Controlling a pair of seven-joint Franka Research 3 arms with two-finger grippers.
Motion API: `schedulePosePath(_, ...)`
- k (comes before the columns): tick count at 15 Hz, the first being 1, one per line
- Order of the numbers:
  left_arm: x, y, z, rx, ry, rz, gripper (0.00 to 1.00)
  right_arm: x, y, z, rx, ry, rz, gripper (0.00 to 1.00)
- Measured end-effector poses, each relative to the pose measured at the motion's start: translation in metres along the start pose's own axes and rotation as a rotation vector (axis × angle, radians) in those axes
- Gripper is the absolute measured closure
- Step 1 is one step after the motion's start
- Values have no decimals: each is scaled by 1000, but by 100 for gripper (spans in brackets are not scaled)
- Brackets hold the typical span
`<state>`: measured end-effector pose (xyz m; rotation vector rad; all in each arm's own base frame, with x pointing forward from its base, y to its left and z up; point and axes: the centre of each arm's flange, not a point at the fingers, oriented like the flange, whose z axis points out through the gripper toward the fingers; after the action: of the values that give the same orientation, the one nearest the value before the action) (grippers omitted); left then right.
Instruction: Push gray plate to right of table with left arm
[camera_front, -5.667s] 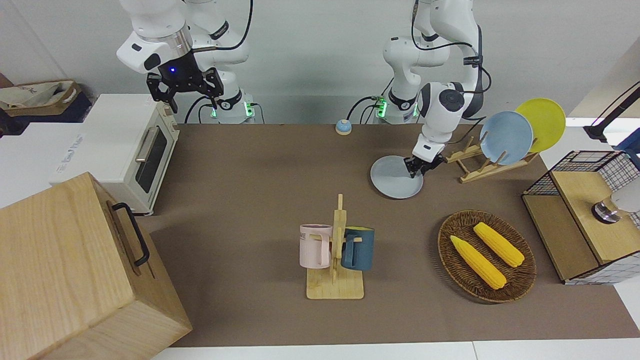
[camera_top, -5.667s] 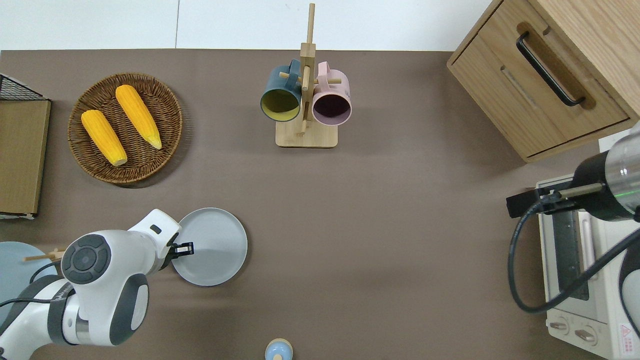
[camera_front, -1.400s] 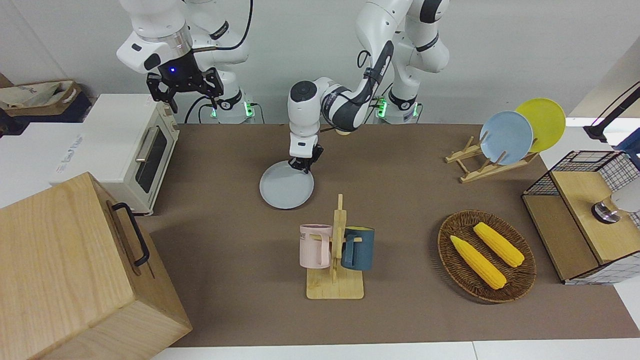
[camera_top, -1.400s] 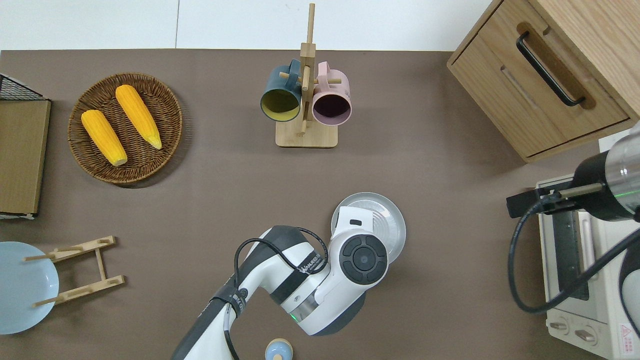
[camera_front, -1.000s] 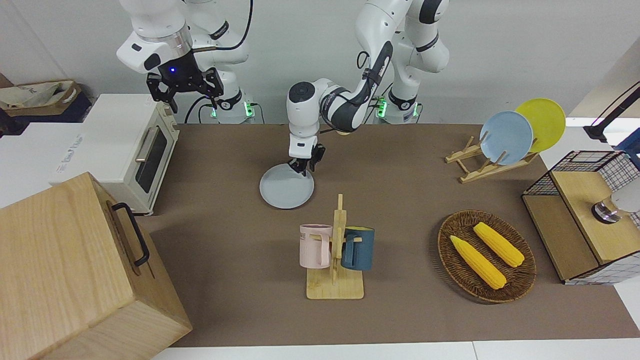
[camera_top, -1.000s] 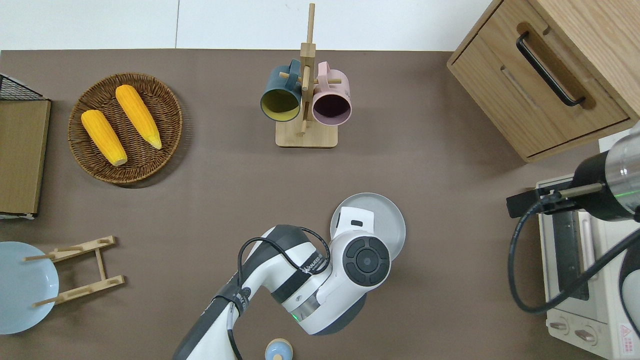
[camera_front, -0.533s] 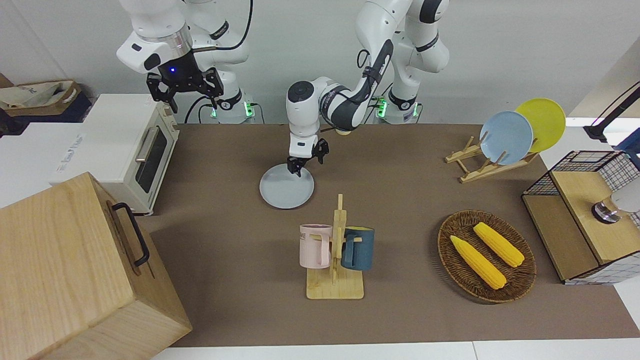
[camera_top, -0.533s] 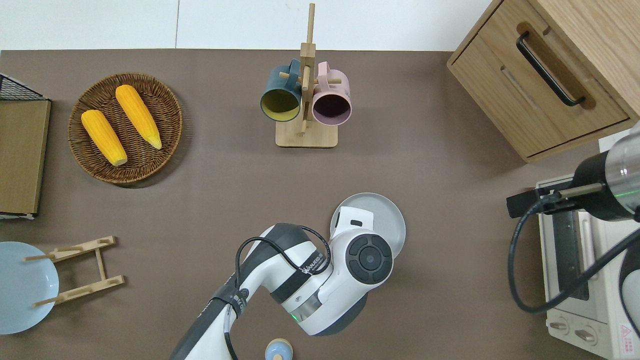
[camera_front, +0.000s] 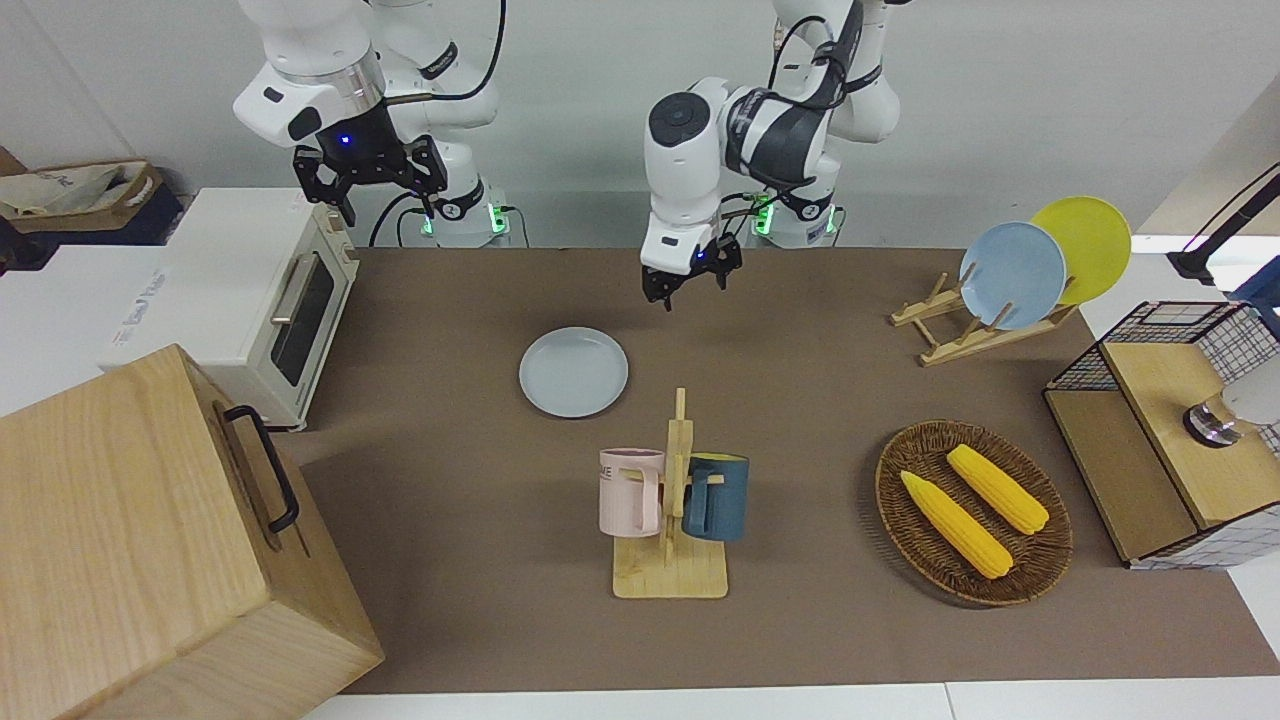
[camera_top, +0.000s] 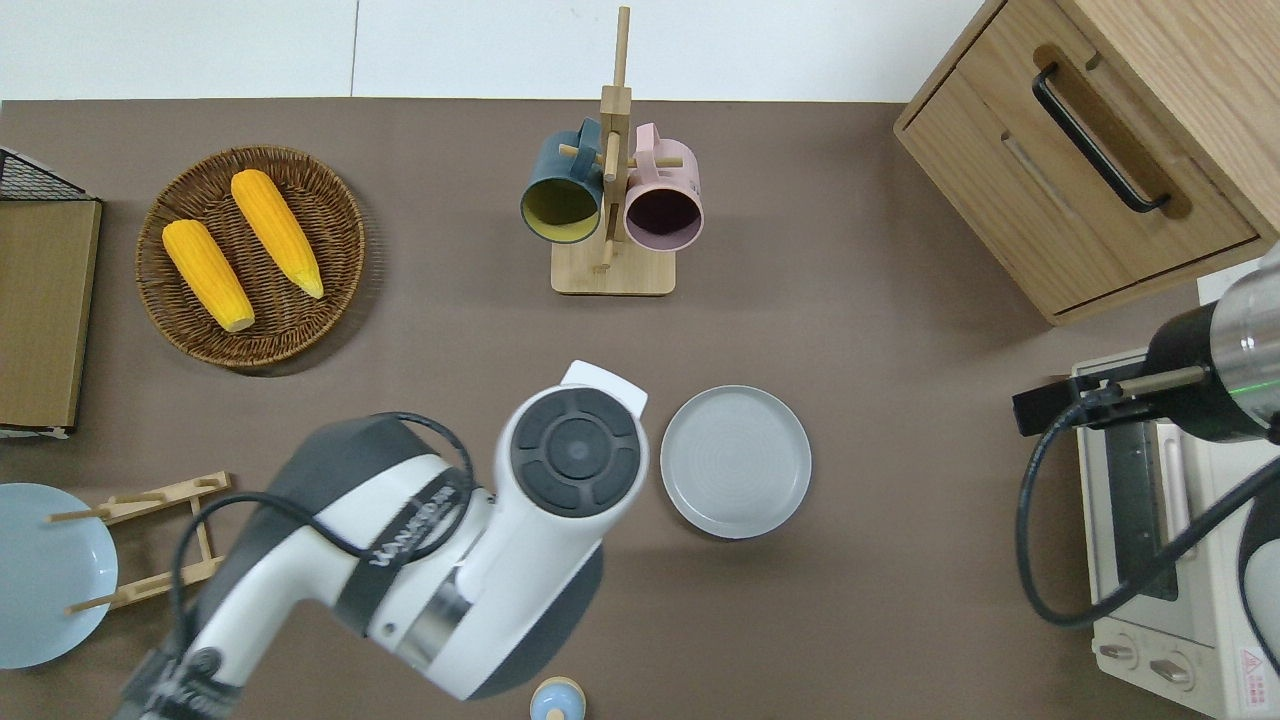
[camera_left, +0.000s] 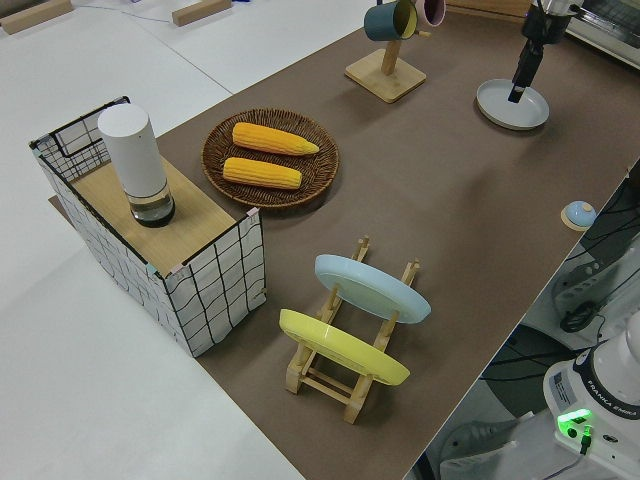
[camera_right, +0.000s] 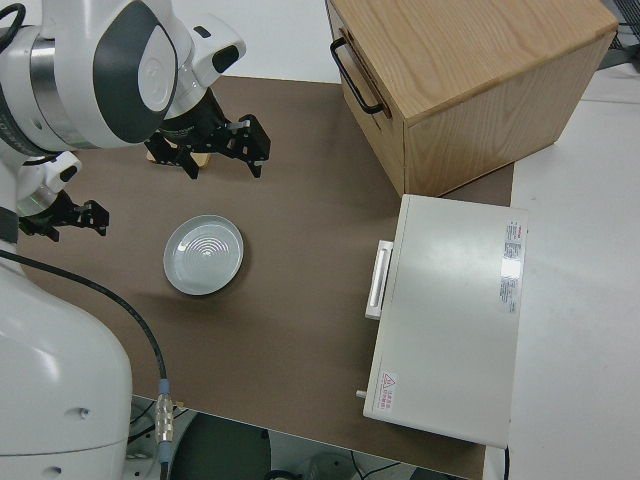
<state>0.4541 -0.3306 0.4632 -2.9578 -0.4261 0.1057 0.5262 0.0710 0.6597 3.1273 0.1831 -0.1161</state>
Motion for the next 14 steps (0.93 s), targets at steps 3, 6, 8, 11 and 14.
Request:
schedulePosePath(3, 19, -59, -36, -5, -26, 55, 0, 0, 0, 0, 0, 0, 0, 1)
schedulePosePath(6, 39, -117, -60, -12, -44, 96, 0, 0, 0, 0, 0, 0, 0, 1)
schedulePosePath(8, 53, -150, -68, -26, -52, 104, 0, 0, 0, 0, 0, 0, 0, 1)
schedulePosePath(11, 72, -203, -79, -85, -72, 119, 0, 0, 0, 0, 0, 0, 0, 1)
schedulePosePath(14, 84, -247, -88, -127, -67, 115, 0, 0, 0, 0, 0, 0, 0, 1)
